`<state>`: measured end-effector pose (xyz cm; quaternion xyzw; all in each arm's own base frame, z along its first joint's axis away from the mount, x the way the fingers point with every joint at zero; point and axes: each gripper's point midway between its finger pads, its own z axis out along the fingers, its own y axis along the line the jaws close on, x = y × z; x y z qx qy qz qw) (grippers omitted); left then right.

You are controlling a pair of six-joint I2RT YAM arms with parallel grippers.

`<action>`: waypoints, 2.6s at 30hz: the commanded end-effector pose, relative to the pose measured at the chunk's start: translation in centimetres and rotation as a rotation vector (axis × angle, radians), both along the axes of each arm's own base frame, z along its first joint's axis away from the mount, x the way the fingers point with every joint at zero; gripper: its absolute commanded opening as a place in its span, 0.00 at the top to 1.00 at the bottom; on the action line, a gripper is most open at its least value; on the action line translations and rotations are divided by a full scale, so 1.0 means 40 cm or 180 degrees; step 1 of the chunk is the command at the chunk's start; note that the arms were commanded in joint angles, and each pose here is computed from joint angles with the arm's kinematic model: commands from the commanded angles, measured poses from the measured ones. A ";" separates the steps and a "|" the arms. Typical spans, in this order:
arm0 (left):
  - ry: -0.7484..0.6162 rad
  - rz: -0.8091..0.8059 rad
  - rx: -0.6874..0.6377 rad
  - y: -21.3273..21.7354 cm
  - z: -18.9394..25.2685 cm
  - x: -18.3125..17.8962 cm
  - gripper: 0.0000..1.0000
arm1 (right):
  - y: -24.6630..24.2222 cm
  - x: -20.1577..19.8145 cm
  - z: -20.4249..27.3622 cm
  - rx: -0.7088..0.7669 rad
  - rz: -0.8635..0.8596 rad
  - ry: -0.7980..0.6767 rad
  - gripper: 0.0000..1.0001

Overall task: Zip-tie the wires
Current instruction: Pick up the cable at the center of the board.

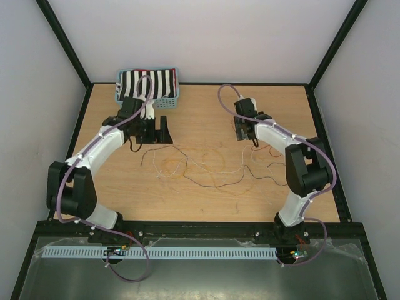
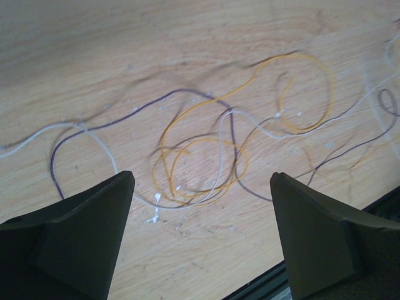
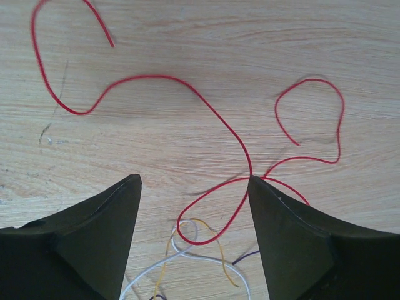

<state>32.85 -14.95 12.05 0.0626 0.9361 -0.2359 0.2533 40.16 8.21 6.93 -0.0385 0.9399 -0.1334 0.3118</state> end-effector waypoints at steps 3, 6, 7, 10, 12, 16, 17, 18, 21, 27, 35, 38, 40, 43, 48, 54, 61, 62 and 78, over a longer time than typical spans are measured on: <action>-0.0279 -0.0225 -0.0391 -0.083 0.135 0.058 0.08 | -0.045 -0.008 0.083 -0.0028 -0.0207 -0.0260 0.15; -0.0277 -0.0343 -0.0417 -0.138 0.143 0.084 0.09 | -0.061 -0.014 0.078 -0.0003 -0.0242 -0.0233 0.15; -0.0267 -0.0366 -0.0423 -0.154 0.142 0.094 0.09 | -0.067 -0.017 0.071 0.0019 -0.0255 -0.0207 0.15; -0.0187 -0.0431 -0.0471 -0.198 0.129 0.121 0.11 | -0.070 -0.027 0.040 0.0120 -0.0261 -0.0106 0.17; -0.0160 -0.0456 -0.0485 -0.219 0.120 0.138 0.12 | -0.063 -0.033 0.015 0.0188 -0.0239 -0.0036 0.19; -0.0088 -0.0456 -0.0539 -0.243 0.105 0.166 0.16 | -0.047 -0.048 -0.027 0.0294 -0.0174 0.0103 0.35; -0.0075 -0.0469 -0.0570 -0.254 0.103 0.172 0.17 | -0.045 -0.050 -0.029 0.0310 -0.0169 0.0111 0.42; -0.0066 -0.0490 -0.0617 -0.267 0.104 0.181 0.18 | -0.046 -0.050 -0.025 0.0312 -0.0165 0.0097 0.52; 0.0041 -0.0481 -0.0796 -0.317 0.087 0.218 0.19 | -0.053 -0.049 -0.002 0.0283 -0.0173 0.0016 0.72; 0.0156 -0.0494 -0.1031 -0.433 0.053 0.299 0.21 | -0.064 -0.057 0.008 0.0229 -0.0155 -0.0008 0.92; 0.0306 -0.0516 -0.1147 -0.552 -0.002 0.340 0.23 | -0.063 -0.063 0.013 0.0230 -0.0087 -0.0024 1.00; 0.0338 -0.0537 -0.1168 -0.591 -0.022 0.343 0.24 | -0.061 -0.064 0.027 0.0250 -0.0060 -0.0072 1.00; 0.0367 -0.0539 -0.1180 -0.615 -0.043 0.347 0.24 | -0.061 -0.063 0.037 0.0255 -0.0039 -0.0103 1.00; 0.0384 -0.0542 -0.1210 -0.655 -0.062 0.351 0.24 | -0.061 -0.067 0.040 0.0259 -0.0031 -0.0111 1.00; 0.0417 -0.0539 -0.1223 -0.714 -0.109 0.350 0.25 | -0.054 -0.067 0.044 0.0307 -0.0002 -0.0117 1.00; 0.0532 -0.0462 -0.1166 -0.733 -0.166 0.344 0.29 | -0.052 -0.068 0.054 0.0331 0.0018 -0.0148 1.00; 0.0564 -0.0514 -0.1296 -0.773 -0.185 0.334 0.59 | -0.051 -0.068 0.059 0.0342 0.0022 -0.0177 1.00; 0.0560 -0.0520 -0.1325 -0.777 -0.181 0.334 0.69 | -0.054 -0.068 0.062 0.0323 0.0020 -0.0189 1.00; -0.0599 -0.0806 -0.1451 -0.742 0.227 0.314 1.00 | -0.243 -0.040 0.387 -0.0912 -0.0608 -0.1010 1.00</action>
